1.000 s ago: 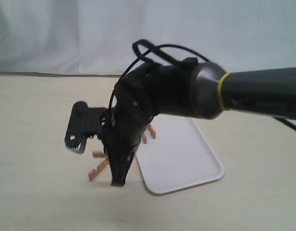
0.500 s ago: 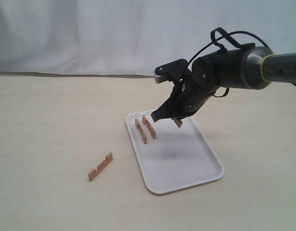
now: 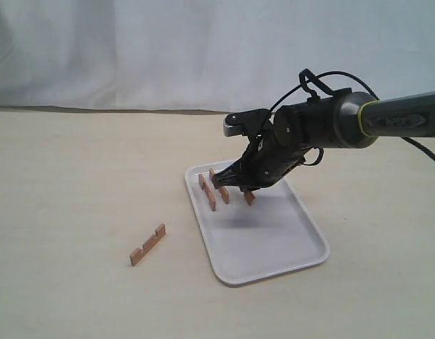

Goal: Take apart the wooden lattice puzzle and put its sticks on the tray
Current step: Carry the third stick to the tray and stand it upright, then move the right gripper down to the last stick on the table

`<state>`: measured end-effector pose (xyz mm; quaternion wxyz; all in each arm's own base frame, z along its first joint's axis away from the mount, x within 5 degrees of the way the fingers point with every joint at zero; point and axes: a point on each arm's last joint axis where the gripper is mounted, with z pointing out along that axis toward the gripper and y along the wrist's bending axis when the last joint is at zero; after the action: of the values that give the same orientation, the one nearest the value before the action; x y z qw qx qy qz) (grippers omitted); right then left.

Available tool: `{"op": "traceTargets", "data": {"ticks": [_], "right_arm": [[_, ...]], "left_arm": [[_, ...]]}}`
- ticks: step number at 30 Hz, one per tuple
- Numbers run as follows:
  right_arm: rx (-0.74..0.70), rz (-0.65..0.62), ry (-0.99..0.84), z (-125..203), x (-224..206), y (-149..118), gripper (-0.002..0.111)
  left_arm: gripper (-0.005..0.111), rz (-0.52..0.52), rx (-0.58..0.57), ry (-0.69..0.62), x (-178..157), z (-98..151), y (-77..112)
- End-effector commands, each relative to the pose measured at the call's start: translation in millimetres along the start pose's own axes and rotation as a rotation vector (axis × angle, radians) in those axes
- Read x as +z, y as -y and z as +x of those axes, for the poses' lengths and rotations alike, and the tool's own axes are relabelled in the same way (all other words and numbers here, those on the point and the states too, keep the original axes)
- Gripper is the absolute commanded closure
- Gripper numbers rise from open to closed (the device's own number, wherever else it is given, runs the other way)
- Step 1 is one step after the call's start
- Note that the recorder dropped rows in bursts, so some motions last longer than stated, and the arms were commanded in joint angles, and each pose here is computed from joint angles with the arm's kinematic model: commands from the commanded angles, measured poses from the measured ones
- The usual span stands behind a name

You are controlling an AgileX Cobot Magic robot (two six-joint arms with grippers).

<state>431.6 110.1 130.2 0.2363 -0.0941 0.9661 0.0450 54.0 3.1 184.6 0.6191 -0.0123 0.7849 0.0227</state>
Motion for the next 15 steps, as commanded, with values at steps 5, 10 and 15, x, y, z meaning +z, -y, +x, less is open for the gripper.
{"op": "traceTargets", "data": {"ticks": [5, 10, 15], "right_arm": [[0.023, -0.008, 0.012, -3.3, -9.5, 0.8, 0.071], [-0.017, -0.018, 0.069, -15.2, -40.8, -9.1, 0.068], [-0.205, -0.043, 0.101, -19.1, -71.3, -38.6, 0.068]], "left_arm": [[0.107, 0.002, -0.005, 0.013, 0.0, -0.7, 0.2], [0.107, 0.002, -0.005, 0.013, 0.0, -0.7, 0.2], [0.107, 0.002, -0.005, 0.013, 0.0, -0.7, 0.2]]}}
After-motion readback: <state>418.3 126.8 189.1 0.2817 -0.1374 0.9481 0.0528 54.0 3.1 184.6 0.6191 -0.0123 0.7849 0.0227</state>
